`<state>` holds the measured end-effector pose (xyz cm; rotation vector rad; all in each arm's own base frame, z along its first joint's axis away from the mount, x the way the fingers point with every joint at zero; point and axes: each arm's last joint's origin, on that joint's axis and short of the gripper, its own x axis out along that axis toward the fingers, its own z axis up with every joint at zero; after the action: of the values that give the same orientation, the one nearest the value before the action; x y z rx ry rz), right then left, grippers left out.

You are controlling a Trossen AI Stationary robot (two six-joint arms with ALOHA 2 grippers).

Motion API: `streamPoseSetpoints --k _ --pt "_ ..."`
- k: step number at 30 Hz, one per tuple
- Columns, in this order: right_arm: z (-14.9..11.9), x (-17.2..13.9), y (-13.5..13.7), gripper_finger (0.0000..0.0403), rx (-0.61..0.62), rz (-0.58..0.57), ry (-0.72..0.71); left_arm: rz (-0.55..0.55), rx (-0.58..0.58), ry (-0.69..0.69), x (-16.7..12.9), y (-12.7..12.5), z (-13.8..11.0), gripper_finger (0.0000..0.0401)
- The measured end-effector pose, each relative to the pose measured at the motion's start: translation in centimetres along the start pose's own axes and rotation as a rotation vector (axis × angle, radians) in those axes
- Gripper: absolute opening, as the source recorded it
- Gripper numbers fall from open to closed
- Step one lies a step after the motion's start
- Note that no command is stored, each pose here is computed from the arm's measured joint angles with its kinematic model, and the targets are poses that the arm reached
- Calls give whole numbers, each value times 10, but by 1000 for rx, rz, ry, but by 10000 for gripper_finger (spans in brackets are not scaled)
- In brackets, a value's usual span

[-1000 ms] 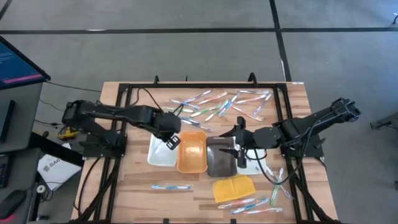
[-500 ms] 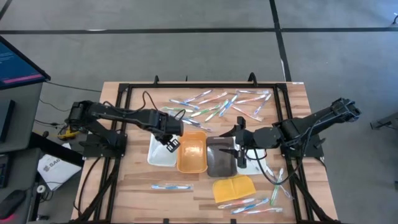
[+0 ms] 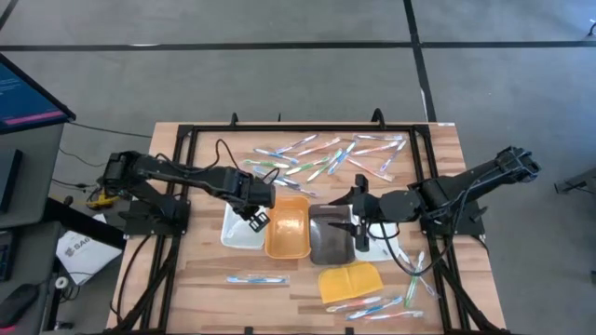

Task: Pick & Place Toothbrushes
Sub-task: Put the orange toothbrush into the left white bin

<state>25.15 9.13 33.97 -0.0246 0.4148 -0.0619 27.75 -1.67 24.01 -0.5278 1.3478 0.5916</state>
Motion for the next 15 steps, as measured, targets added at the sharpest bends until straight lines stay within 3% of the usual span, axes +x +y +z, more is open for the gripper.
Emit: streamPoseSetpoints --k 9,15 --pt "0 0 0 240 -1 -1 3 -10 -16 -11 0 -8 -7 14" --pt "0 0 0 240 -1 -1 3 32 -27 36 17 0 -16 14"
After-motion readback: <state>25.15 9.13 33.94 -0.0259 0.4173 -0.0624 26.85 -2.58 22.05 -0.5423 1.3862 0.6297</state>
